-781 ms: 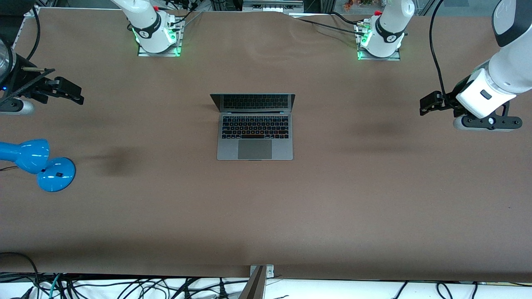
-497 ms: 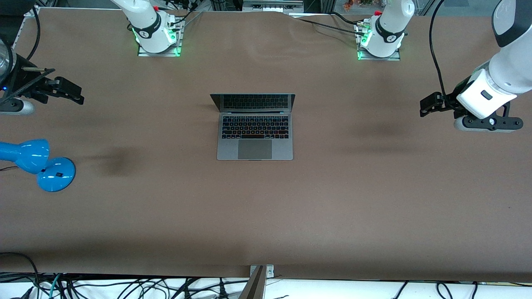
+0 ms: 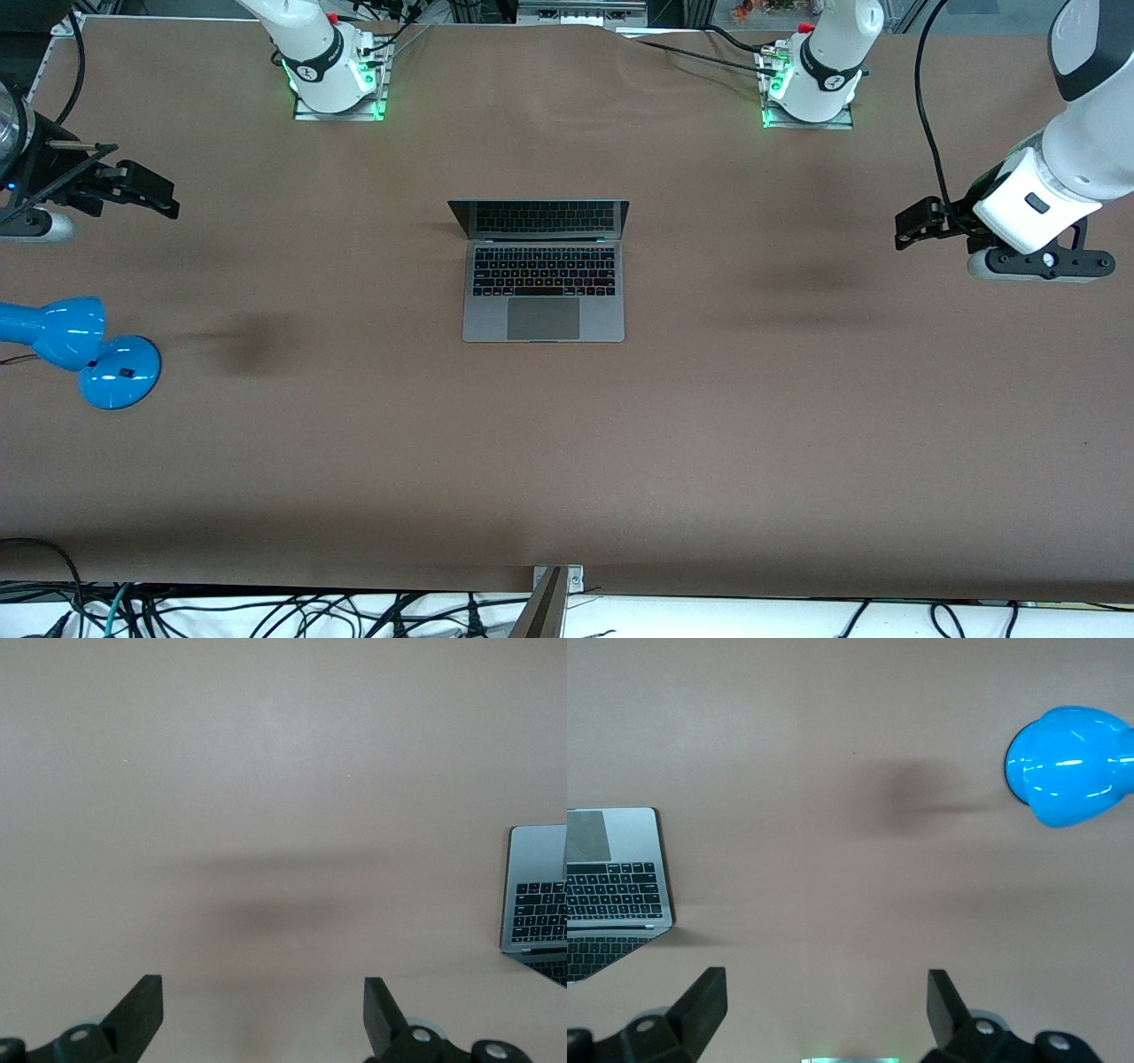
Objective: Close laptop with both arms from behind
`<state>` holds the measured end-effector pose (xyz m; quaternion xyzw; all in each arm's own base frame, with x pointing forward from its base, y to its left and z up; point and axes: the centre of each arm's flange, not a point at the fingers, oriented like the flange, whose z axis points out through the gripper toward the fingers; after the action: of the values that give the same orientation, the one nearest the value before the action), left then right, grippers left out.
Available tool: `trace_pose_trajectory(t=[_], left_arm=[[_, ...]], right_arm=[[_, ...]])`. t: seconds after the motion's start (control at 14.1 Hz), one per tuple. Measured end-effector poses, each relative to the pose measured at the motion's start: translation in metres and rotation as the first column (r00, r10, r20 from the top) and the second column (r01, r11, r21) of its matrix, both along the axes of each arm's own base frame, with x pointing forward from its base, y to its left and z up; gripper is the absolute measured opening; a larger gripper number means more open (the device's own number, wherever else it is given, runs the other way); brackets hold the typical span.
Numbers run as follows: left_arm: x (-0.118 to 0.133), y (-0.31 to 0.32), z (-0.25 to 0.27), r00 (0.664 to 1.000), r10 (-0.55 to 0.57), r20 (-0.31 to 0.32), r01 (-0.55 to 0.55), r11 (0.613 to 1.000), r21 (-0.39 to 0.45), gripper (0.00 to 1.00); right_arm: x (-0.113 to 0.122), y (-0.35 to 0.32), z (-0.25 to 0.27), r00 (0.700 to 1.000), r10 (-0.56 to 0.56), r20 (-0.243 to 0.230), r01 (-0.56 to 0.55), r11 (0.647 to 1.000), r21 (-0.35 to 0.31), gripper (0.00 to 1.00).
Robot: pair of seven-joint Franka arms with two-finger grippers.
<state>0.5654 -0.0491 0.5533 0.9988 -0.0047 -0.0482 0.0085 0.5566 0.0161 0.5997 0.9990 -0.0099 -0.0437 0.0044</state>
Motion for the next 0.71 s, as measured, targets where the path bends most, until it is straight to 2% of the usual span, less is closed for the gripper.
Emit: trace_pose_trajectory(t=[0.71], left_arm=[[-0.008,-0.015,-0.005,0.999,0.021,-0.028,-0.024,0.997,-0.075,1.0]], right_arm=[[0.0,0.001,0.001,1.0,0.002,0.003,-0.002,1.0,0.0,1.0]])
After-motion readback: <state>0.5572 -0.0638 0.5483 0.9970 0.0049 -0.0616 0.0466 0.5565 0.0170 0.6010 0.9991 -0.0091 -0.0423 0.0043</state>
